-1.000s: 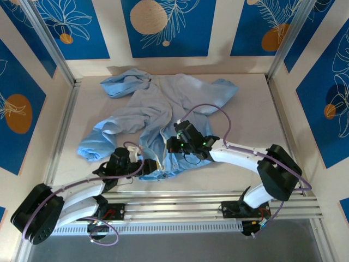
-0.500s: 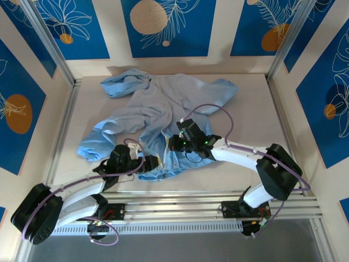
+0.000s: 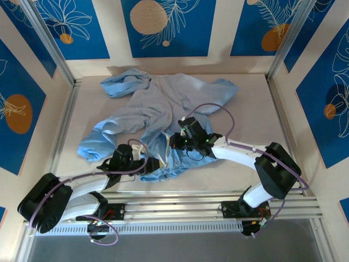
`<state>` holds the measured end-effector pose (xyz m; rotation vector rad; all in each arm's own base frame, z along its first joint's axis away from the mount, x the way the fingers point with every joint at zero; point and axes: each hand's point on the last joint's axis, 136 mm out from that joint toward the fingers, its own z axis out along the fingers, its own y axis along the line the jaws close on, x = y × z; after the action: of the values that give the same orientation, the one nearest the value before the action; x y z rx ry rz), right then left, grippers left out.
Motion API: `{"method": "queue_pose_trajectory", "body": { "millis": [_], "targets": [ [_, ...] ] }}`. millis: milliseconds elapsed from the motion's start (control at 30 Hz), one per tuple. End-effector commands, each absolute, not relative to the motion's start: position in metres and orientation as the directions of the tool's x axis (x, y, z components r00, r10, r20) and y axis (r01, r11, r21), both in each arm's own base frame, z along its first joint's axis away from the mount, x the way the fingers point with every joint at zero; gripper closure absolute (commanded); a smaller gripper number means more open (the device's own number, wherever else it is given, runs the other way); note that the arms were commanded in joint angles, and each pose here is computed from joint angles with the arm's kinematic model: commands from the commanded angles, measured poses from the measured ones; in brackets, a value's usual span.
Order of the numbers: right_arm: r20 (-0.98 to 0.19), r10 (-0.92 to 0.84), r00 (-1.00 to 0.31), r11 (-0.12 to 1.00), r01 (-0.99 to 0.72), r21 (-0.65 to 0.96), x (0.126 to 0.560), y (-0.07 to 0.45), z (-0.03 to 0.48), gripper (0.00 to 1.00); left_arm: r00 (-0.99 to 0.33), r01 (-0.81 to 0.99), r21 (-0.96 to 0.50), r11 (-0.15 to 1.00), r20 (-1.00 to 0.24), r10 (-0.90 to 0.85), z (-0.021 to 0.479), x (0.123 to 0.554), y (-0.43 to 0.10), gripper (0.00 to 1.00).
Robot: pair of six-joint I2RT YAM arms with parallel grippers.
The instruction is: Zip up the jacket
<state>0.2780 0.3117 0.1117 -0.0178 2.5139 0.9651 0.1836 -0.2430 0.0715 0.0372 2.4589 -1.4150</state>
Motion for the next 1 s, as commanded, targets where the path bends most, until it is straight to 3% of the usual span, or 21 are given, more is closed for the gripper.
{"method": "queue_pose_trajectory", "body": {
  "millis": [0,300,667,833,967],
  "targets": [
    [-0.399,0.168,-0.902,0.733,-0.156,0.662,0.281,0.315,0.109,1.0,-0.951,0.229,-0.857,0.461,-0.298,-0.08,0.082,0.176,-0.251,0.39],
    [-0.351,0.18,-0.919,0.71,-0.125,0.693,0.277,0.32,0.101,1.0,-0.914,0.254,-0.817,0.518,-0.378,-0.148,0.081,0.191,-0.242,0.46],
    [-0.332,0.205,-0.921,0.668,-0.117,0.735,0.278,0.328,0.11,1.0,-0.885,0.307,-0.772,0.556,-0.446,-0.131,0.102,0.195,-0.237,0.79],
    [-0.312,0.235,-0.92,0.626,-0.102,0.773,0.277,0.329,0.119,1.0,-0.907,0.289,-0.736,0.612,-0.415,-0.071,0.106,0.187,-0.23,1.0],
    [-0.306,0.259,-0.916,0.607,-0.092,0.789,0.275,0.328,0.124,1.0,-0.931,0.275,-0.735,0.62,-0.364,-0.018,0.11,0.182,-0.233,1.0]
  ]
}}
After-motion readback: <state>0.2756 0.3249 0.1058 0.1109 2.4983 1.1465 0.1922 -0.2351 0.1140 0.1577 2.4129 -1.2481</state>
